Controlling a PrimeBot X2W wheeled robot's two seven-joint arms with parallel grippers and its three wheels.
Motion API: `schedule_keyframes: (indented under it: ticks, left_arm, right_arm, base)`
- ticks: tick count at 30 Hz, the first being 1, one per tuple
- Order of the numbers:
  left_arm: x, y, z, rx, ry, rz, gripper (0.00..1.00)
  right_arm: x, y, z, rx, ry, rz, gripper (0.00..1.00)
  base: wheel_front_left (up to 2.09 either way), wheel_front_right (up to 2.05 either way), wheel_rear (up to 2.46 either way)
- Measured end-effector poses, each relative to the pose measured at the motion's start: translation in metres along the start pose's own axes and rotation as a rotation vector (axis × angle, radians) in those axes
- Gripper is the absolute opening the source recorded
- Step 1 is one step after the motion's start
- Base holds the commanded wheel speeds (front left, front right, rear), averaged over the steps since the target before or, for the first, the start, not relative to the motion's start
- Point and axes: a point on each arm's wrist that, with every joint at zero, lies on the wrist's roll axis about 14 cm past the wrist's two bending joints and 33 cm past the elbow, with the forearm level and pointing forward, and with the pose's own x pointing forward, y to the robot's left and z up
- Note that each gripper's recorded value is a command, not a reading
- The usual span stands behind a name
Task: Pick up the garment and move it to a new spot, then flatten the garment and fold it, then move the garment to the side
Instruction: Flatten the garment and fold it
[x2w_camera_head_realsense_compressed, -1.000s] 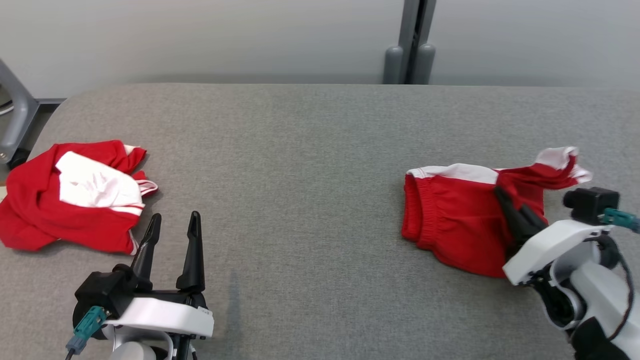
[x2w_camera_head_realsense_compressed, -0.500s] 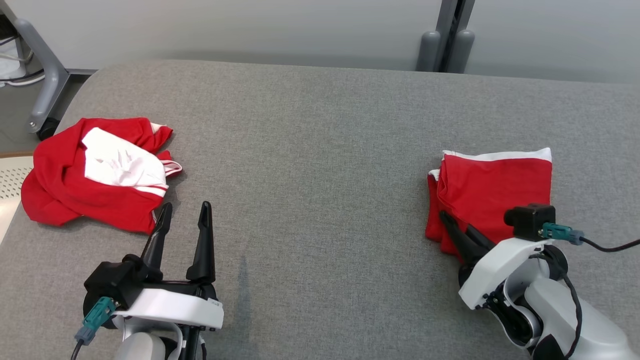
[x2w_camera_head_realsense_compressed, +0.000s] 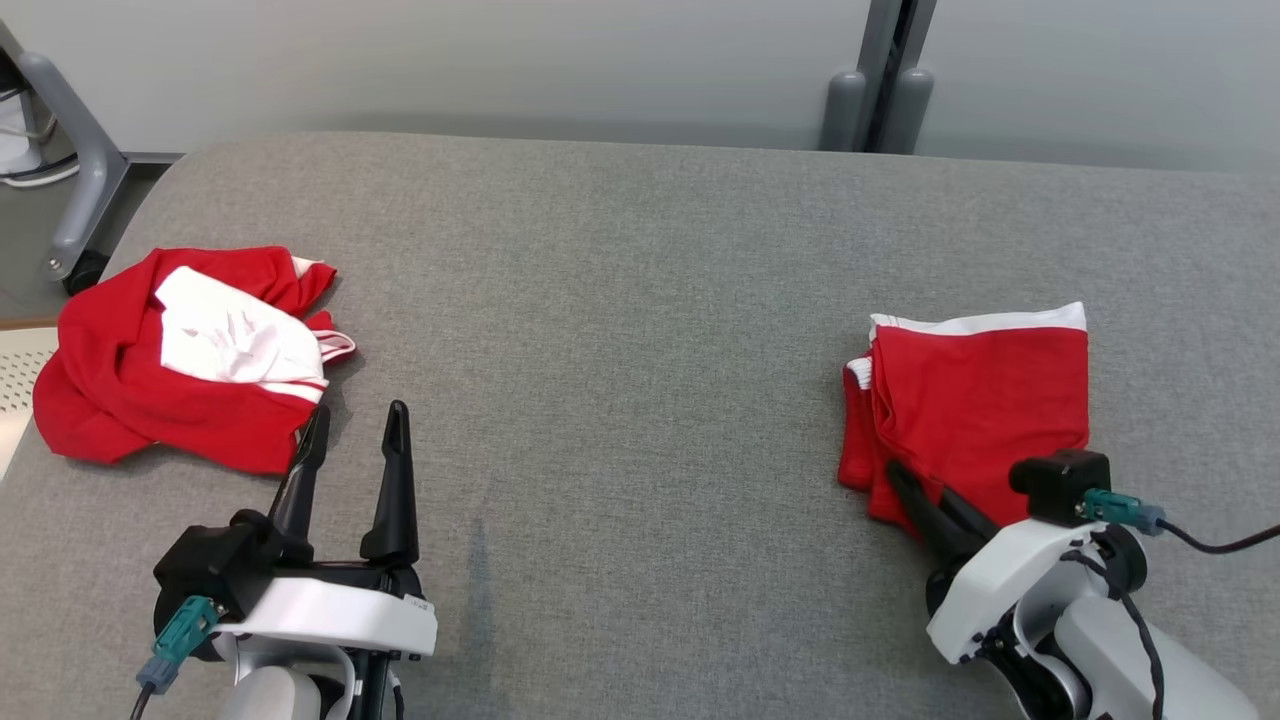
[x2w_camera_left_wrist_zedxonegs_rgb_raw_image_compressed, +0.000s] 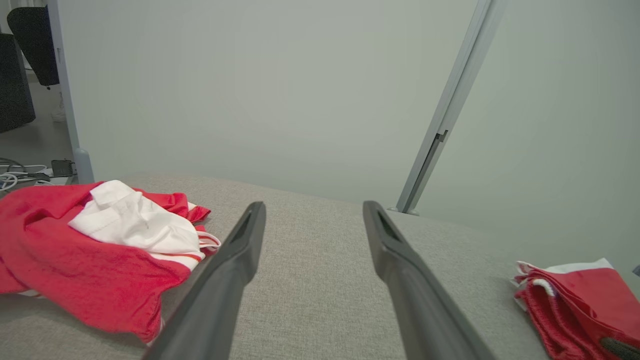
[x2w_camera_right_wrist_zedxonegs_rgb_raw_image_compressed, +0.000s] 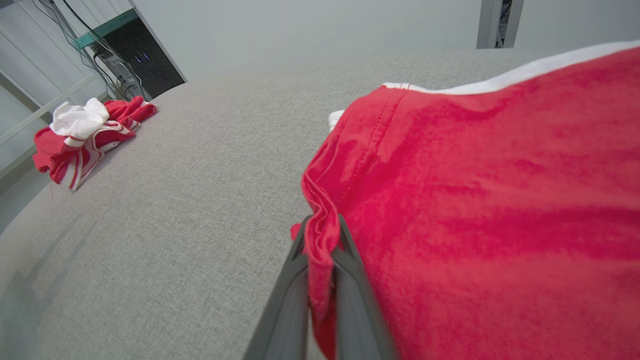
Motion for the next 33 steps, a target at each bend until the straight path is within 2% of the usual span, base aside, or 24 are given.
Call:
schedule_keyframes:
  ticks: [5, 6, 7, 8, 15, 23, 33]
  left_arm:
    - [-0.002, -0.003, -0.003, 0.003, 0.008, -0.011, 1.00]
    - [-0.001, -0.004, -0.003, 0.002, 0.008, -0.013, 1.00]
    - [-0.001, -0.004, -0.003, 0.003, 0.009, -0.015, 1.00]
    - [-0.001, -0.005, -0.003, 0.003, 0.008, -0.017, 1.00]
    - [-0.003, -0.007, 0.000, 0.006, 0.001, -0.027, 1.00]
    - [-0.006, -0.009, -0.001, 0.016, 0.003, -0.044, 1.00]
    - [0.000, -0.023, -0.002, 0.032, 0.003, -0.094, 1.00]
  right_arm:
    - [-0.007, 0.011, -0.005, 0.019, -0.002, 0.014, 0.00]
    - [-0.007, 0.014, -0.005, 0.025, -0.007, 0.018, 0.11]
    - [-0.008, 0.016, -0.004, 0.032, -0.011, 0.020, 0.47]
    - [-0.008, 0.016, -0.004, 0.033, -0.014, 0.020, 1.00]
    - [-0.016, 0.008, 0.017, 0.013, -0.095, -0.010, 1.00]
    - [-0.052, -0.033, 0.071, -0.009, -0.302, -0.154, 1.00]
    - [-0.107, -0.061, 0.087, -0.002, -0.455, -0.323, 1.00]
  base:
    - [0.00, 0.00, 0.00]
    - [0.00, 0.00, 0.00]
    - [0.00, 0.00, 0.00]
    - [0.00, 0.00, 0.00]
    - [0.00, 0.00, 0.00]
    - [0.00, 0.00, 0.00]
    - [0.00, 0.00, 0.00]
